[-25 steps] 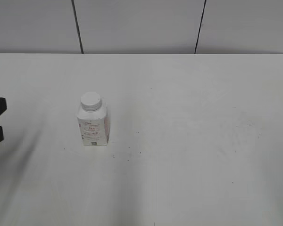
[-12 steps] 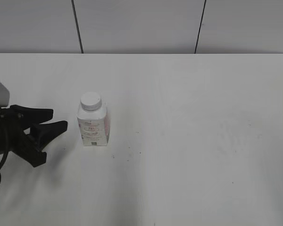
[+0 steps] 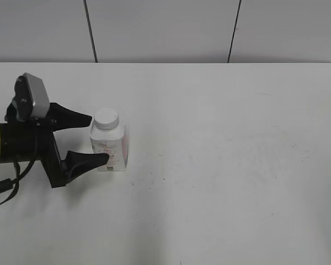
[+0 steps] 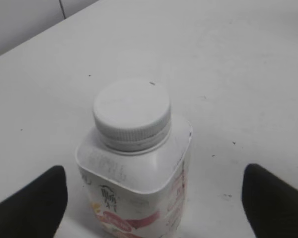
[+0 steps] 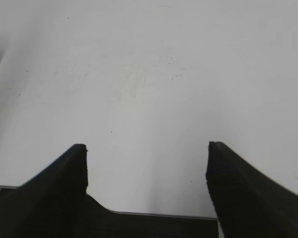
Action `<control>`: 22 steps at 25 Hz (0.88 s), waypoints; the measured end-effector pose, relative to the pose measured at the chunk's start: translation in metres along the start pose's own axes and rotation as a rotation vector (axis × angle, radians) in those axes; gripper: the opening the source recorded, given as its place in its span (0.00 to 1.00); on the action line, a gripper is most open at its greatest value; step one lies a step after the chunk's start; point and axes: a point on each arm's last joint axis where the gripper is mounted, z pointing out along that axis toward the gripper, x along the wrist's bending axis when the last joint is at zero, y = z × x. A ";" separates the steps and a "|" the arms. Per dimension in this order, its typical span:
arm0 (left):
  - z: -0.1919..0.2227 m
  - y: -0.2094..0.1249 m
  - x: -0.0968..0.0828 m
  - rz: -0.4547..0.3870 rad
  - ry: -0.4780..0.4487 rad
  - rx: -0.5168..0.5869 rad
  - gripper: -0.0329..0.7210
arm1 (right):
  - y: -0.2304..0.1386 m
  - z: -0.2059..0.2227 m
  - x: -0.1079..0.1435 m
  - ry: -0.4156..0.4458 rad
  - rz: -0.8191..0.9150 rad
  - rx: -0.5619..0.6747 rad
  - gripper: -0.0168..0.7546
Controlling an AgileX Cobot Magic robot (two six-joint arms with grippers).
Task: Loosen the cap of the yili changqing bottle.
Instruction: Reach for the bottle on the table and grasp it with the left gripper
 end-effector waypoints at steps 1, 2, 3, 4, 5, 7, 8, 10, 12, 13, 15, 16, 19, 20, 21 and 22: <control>0.004 -0.002 0.003 0.007 -0.019 0.007 0.91 | 0.000 0.000 0.000 0.000 -0.001 0.000 0.78; 0.007 -0.003 0.007 0.011 -0.034 0.010 0.91 | 0.000 0.000 0.000 0.000 -0.001 0.000 0.78; 0.010 -0.006 0.009 0.009 -0.047 0.016 0.91 | 0.000 0.000 0.000 0.000 -0.001 0.000 0.78; 0.014 -0.008 0.013 0.011 -0.062 0.020 0.91 | 0.000 0.000 0.000 0.000 -0.001 0.000 0.78; 0.017 -0.010 0.016 0.017 -0.073 0.022 0.91 | 0.000 0.000 0.000 0.000 -0.001 0.000 0.78; 0.023 -0.015 0.021 0.016 -0.091 0.026 0.90 | 0.000 0.000 0.000 0.000 -0.001 0.000 0.78; 0.025 -0.017 0.023 0.019 -0.100 0.026 0.90 | 0.000 0.000 0.000 0.000 -0.001 0.000 0.78; 0.030 -0.021 0.027 0.022 -0.116 0.021 0.89 | 0.000 0.000 0.000 0.000 -0.001 0.000 0.78; 0.035 -0.025 0.030 0.022 -0.134 0.017 0.87 | 0.000 0.000 0.000 0.000 -0.001 0.000 0.78; 0.037 -0.026 0.031 0.023 -0.142 0.010 0.87 | 0.000 0.000 0.000 0.000 -0.001 0.000 0.78; 0.042 -0.030 0.034 0.025 -0.163 0.000 0.84 | 0.000 0.000 0.000 0.000 -0.001 0.000 0.78; 0.044 -0.031 0.036 0.026 -0.173 -0.002 0.82 | 0.000 0.000 0.000 0.000 -0.001 0.000 0.78; 0.050 -0.037 0.040 0.021 -0.204 -0.002 0.81 | 0.000 0.000 0.000 0.000 -0.001 0.000 0.78; 0.051 -0.038 0.041 0.025 -0.218 -0.004 0.80 | 0.000 0.000 0.000 0.000 -0.001 0.000 0.78; 0.052 -0.039 0.042 0.024 -0.233 -0.009 0.80 | 0.000 0.000 0.000 0.000 -0.001 0.000 0.78; 0.053 -0.041 0.043 0.024 -0.246 -0.015 0.80 | 0.000 0.000 0.000 0.000 -0.001 0.000 0.78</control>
